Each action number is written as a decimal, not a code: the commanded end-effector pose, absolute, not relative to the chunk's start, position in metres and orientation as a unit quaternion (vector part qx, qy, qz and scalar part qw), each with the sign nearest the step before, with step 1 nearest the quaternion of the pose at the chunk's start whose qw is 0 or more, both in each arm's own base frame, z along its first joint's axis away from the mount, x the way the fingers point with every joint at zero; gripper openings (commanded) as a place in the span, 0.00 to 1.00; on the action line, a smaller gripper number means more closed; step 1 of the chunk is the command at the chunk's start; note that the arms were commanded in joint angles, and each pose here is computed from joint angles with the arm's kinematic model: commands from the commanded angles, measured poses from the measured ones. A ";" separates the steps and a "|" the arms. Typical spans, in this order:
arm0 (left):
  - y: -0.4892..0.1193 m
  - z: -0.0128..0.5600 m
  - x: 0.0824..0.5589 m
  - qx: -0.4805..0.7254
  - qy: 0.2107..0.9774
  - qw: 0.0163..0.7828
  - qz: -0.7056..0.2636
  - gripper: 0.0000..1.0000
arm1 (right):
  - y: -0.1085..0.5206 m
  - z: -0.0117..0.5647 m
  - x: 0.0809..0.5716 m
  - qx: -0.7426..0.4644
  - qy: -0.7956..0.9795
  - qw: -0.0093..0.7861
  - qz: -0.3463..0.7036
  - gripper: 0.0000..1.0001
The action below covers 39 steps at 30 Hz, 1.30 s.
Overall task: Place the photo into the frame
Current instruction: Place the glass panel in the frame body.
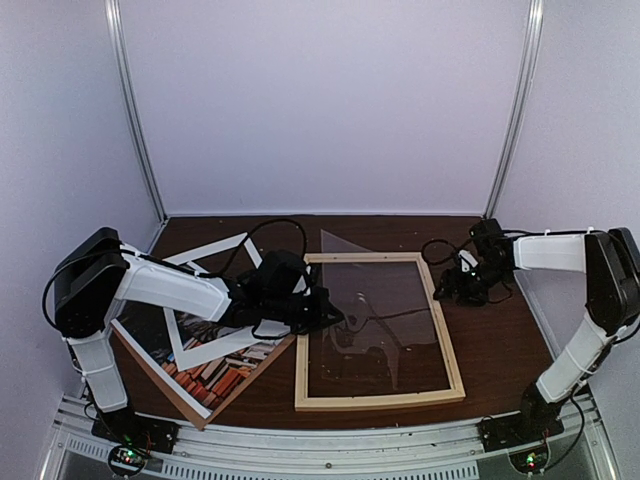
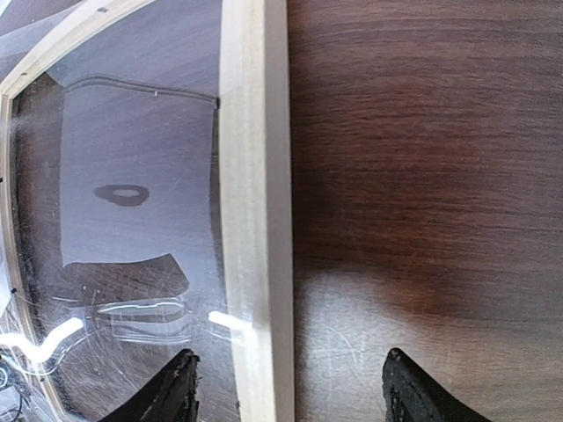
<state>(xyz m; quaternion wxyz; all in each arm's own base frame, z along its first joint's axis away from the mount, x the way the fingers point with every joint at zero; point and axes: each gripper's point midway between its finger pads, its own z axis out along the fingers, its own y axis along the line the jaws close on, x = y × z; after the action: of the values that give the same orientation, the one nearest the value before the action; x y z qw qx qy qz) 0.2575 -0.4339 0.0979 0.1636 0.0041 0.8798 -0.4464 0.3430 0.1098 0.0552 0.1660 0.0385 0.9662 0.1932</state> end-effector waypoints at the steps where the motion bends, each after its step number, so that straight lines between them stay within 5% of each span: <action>1: -0.432 0.110 0.261 0.012 0.874 0.181 -0.450 0.00 | 0.119 0.060 0.350 0.017 0.965 0.176 0.194 0.74; 7: -0.432 0.111 0.260 0.020 0.877 0.181 -0.445 0.00 | 0.116 0.064 0.350 0.013 0.967 0.180 0.179 0.99; 39: -0.430 0.109 0.261 0.022 0.880 0.183 -0.437 0.00 | 0.112 0.065 0.352 0.014 0.969 0.183 0.164 0.99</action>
<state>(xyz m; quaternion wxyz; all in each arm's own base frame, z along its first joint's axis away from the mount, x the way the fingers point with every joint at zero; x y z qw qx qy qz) 0.2533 -0.4271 0.0866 0.1569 0.0140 0.8926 -0.4224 0.3467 0.1146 0.0581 0.1721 0.0189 0.9685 0.1792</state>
